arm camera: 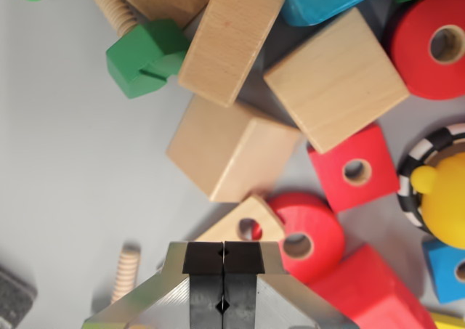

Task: Pick an object from the bin

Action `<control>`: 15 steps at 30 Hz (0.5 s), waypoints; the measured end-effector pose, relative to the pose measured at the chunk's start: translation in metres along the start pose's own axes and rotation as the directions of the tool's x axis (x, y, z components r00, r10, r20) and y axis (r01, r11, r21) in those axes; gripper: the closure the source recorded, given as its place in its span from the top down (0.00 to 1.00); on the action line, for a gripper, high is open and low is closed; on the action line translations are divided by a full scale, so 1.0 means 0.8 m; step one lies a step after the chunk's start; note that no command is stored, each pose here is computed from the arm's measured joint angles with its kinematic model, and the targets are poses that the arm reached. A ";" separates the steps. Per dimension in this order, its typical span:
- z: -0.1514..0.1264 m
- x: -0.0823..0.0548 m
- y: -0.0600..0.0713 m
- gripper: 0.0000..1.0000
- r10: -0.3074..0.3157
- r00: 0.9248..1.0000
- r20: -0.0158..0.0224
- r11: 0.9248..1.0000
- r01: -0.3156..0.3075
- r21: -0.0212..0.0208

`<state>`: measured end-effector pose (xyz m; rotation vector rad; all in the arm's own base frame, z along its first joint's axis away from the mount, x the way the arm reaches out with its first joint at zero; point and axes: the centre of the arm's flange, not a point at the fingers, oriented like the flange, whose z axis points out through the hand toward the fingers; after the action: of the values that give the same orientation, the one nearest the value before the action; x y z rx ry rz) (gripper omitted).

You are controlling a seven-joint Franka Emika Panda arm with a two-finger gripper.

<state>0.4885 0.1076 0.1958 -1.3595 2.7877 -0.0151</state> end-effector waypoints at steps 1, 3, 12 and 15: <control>-0.005 0.000 0.000 0.00 0.000 1.000 0.000 1.000 0.000 0.000; -0.016 0.000 0.000 0.00 0.000 1.000 -0.002 1.000 0.000 -0.001; -0.062 0.000 0.000 0.00 0.000 1.000 -0.007 1.000 0.000 -0.005; -0.078 0.001 0.000 0.00 0.000 1.000 -0.009 1.000 0.000 -0.007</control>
<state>0.4855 0.1068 0.2585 -1.3644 2.7980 -0.0125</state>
